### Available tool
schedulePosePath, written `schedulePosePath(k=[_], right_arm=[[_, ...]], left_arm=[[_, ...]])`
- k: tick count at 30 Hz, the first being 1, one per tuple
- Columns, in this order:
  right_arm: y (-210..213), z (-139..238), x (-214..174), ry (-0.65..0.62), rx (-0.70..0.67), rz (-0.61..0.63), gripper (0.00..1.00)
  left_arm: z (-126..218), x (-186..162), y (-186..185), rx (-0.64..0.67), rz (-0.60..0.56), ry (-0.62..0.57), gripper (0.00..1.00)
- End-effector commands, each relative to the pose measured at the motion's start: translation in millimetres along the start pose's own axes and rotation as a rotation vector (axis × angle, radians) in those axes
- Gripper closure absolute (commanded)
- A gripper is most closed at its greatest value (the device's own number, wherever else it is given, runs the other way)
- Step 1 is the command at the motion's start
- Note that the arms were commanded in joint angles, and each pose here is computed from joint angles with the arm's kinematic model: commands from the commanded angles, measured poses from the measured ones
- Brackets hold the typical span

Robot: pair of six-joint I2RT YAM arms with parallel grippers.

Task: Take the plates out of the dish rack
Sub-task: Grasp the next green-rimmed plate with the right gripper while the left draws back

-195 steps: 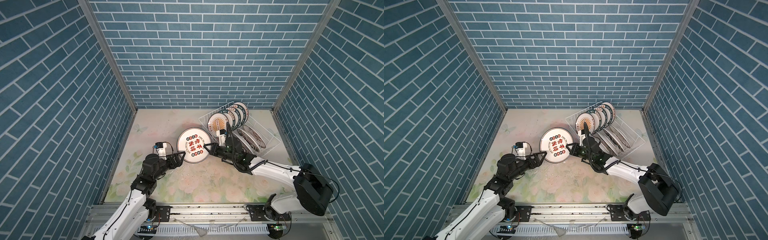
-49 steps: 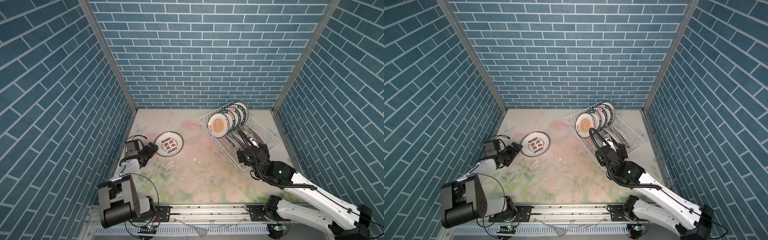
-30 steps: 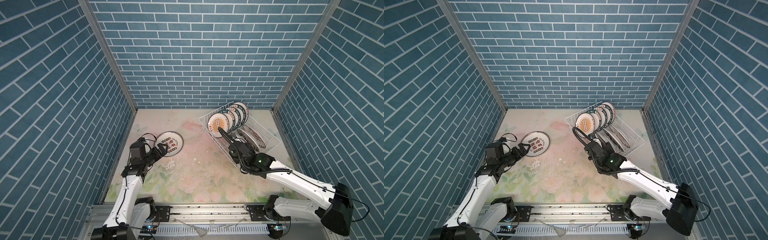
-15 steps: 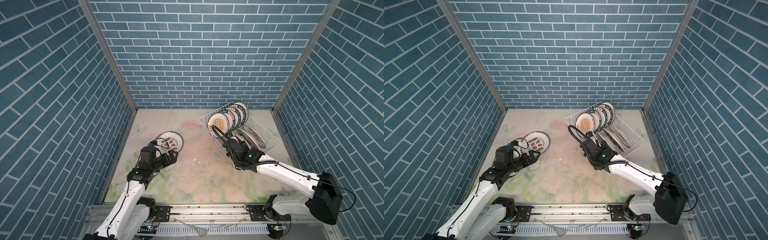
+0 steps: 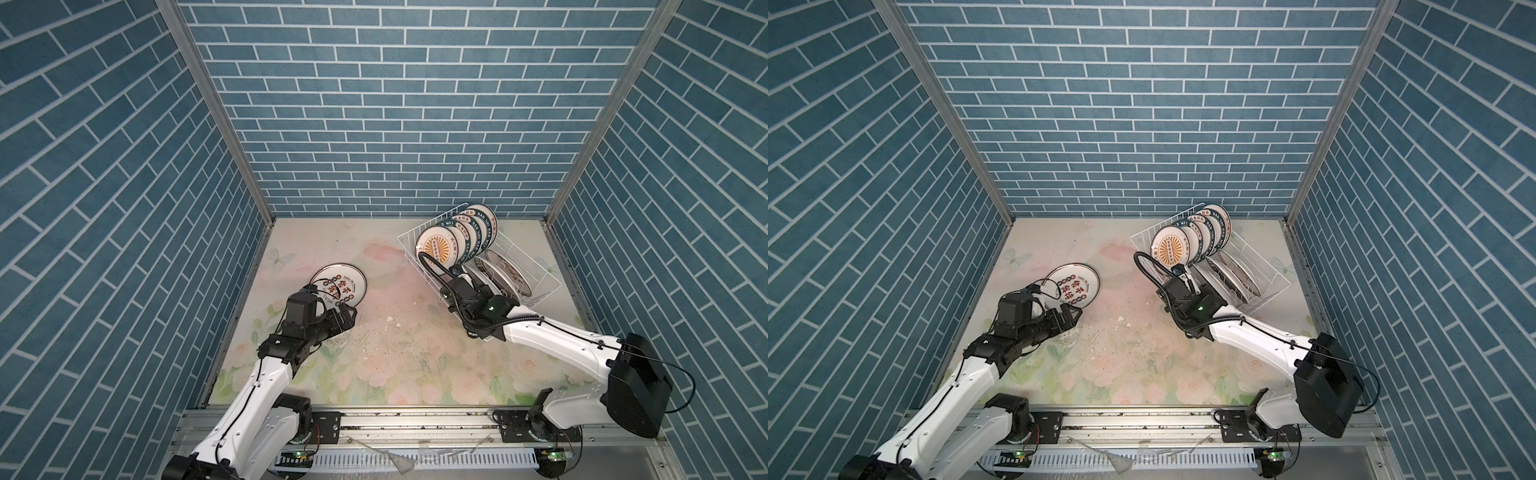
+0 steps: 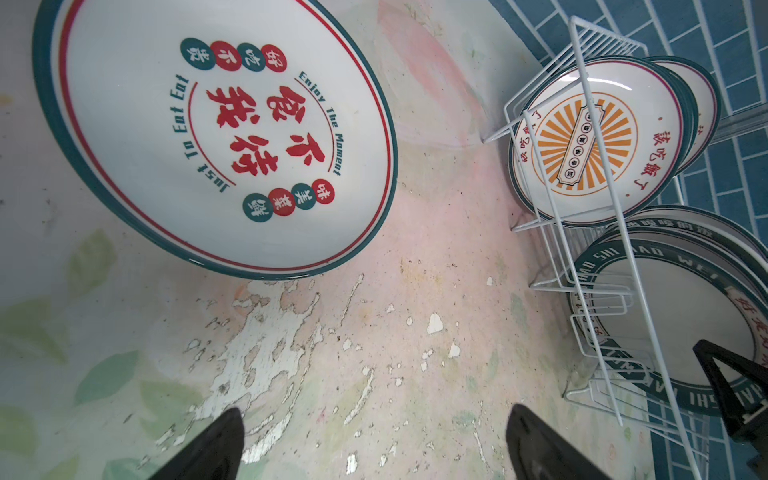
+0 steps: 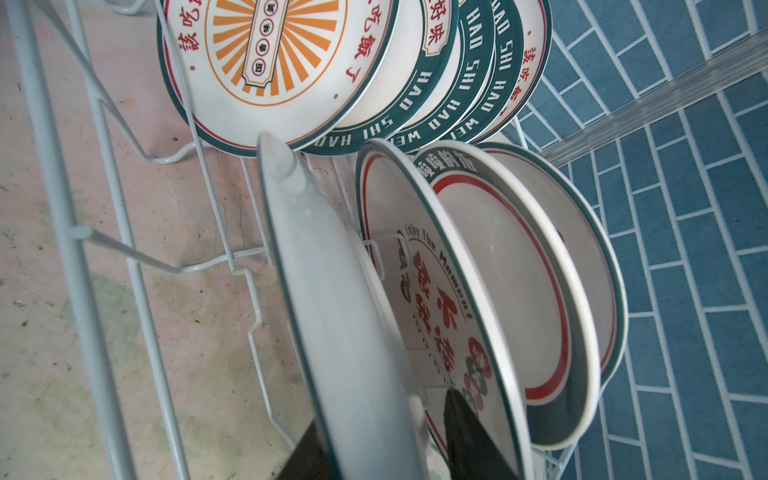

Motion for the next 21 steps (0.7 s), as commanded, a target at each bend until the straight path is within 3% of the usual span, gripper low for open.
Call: schedulePosePath(k=[1, 8, 14, 21], right_arm=[[-0.8, -0.8, 6.5, -0.014, -0.020, -0.051, 0.64], [-0.6, -1.5, 3.7, -0.002, -0.025, -0.054, 0.81], [-1.5, 0.3, -1.6, 0.007, -0.003, -0.047, 0.81], [-7.3, 3.8, -7.7, -0.012, -0.040, -0.021, 0.92]], left_arm=[[-1.2, -3.3, 2.3, 0.020, -0.014, 0.018, 0.01], [-1.9, -3.8, 2.0, 0.014, -0.037, 0.022, 0.01], [-2.9, -2.3, 2.2, 0.021, -0.043, 0.018, 0.01], [-6.3, 1.0, 2.9, 0.038, -0.038, 0.023, 0.01]])
Point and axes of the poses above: each gripper's point midway between its finger pads, its own z axis back along the fingers, its own y axis along the line the jaws close on, x = y × z, the point moved 8 cm from there along z, back along the fingers, and after that the axes turned 7 degrees about -z, right-handed, at the moved point
